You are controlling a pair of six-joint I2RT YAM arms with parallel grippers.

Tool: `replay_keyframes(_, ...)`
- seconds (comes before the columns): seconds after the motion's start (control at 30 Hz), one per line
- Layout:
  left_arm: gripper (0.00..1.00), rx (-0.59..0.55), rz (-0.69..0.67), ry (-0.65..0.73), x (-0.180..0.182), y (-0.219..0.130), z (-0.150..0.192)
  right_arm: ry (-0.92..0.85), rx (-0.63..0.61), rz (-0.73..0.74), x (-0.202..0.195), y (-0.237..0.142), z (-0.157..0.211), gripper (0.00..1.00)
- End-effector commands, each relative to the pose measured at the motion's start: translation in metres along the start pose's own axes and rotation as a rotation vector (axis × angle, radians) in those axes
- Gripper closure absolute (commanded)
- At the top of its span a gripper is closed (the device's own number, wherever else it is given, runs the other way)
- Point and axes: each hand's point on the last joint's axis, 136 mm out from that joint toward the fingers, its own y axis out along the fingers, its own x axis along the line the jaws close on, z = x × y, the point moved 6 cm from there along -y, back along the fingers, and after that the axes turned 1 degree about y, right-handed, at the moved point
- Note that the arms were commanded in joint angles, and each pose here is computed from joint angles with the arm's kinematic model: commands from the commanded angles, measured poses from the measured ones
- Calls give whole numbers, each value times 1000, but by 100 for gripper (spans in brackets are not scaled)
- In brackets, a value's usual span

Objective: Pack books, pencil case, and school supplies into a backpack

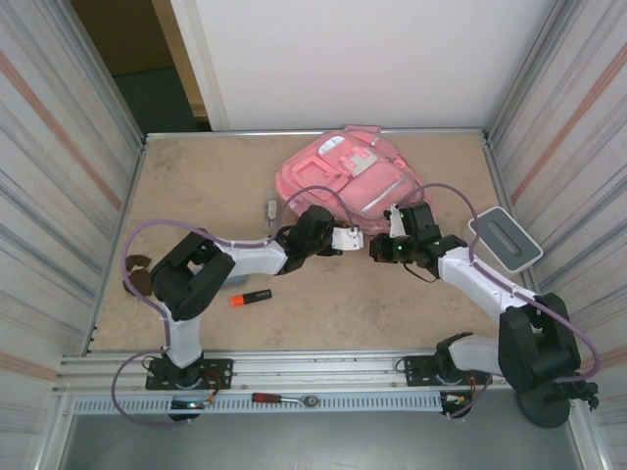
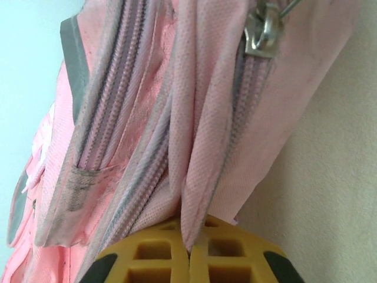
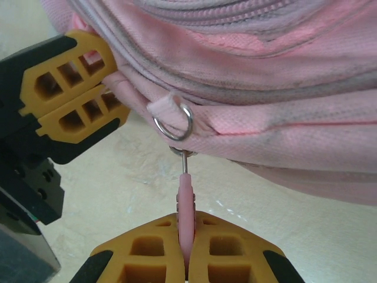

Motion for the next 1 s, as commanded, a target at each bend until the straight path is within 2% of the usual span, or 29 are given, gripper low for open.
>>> replay_keyframes(0.0,100,-60,-84,-21,26,-11,-13,-15,-42,149,-16,-11,-2,100)
replay_keyframes(0.2,100,-108,-79,-53,37,-25,-10,-7,-57,293,-34,-13,0,100)
replay_keyframes(0.37,100,-139,-63,-91,48,-32,-1,15,-71,339,-42,-18,0,100)
replay_keyframes(0.47,100,-134,-47,-106,48,-30,8,7,-80,311,-39,-19,-2,100)
replay_keyframes(0.57,100,-117,-39,-124,47,-25,17,-16,-92,179,-24,-16,-6,100)
replay_keyframes(0.63,93,-99,-38,-127,46,-23,21,-33,-93,105,-14,-13,-7,100)
replay_keyframes(0.77,62,-105,-2,-179,40,-37,14,-65,-88,13,1,-11,-7,100)
replay_keyframes(0.87,49,-143,26,-198,30,-53,-1,-78,-89,-28,8,-11,-7,100)
replay_keyframes(0.97,43,-160,49,-173,19,-59,-16,-88,-87,-50,13,-10,-6,100)
